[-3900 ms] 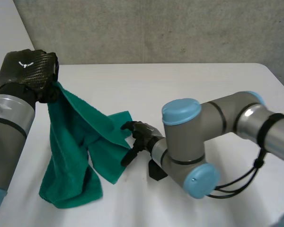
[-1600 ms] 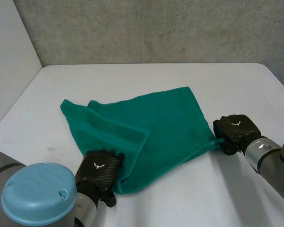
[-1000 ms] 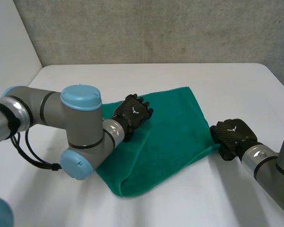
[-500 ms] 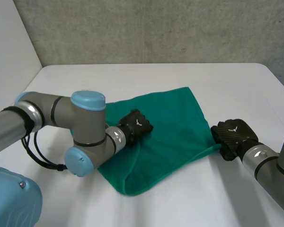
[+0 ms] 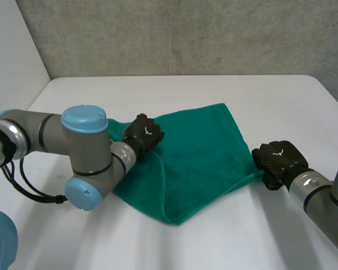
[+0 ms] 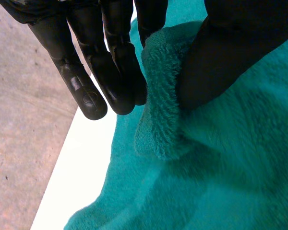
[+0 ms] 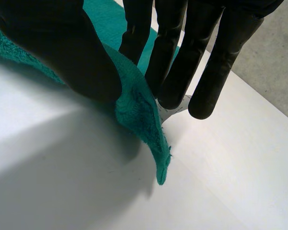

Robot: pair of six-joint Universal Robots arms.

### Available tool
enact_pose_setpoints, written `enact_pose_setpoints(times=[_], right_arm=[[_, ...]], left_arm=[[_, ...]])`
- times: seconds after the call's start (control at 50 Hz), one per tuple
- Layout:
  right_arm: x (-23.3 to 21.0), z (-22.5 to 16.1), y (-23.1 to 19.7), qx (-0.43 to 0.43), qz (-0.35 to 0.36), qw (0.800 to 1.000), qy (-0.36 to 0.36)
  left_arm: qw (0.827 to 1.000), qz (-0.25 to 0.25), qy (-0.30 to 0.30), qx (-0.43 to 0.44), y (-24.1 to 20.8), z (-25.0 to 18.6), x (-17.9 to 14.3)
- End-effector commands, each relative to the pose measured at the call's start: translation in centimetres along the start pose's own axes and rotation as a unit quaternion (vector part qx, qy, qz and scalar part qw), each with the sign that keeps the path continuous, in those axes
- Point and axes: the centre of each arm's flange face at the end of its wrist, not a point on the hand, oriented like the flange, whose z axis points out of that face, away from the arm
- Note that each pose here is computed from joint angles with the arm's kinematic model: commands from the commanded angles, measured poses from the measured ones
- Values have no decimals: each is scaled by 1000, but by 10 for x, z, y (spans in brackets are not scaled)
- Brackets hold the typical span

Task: Fold the towel.

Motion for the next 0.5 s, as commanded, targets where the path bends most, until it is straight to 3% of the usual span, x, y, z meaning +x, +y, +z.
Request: enact_pose_setpoints(times=[0.02,0.1,0.22,0.36,0.5], right_arm=[[4,2,-5,4,-2,1000,7],[11,2,-16,14,-3,1000,15],[19,-12,-37,11,-27,999,13],[20,-53,-55,-26,-110,994,-1],[11,-106,-58,-74,-230,970,-22]], left_arm=[[996,-5,-72,-49,6,-19,-42],[984,-14,-149,-94,5,-55,-83],[972,-25,-200,-124,-3,-123,-102],[960,-45,-214,-174,9,-204,-92],[957,-104,-166,-214,18,-234,-59]])
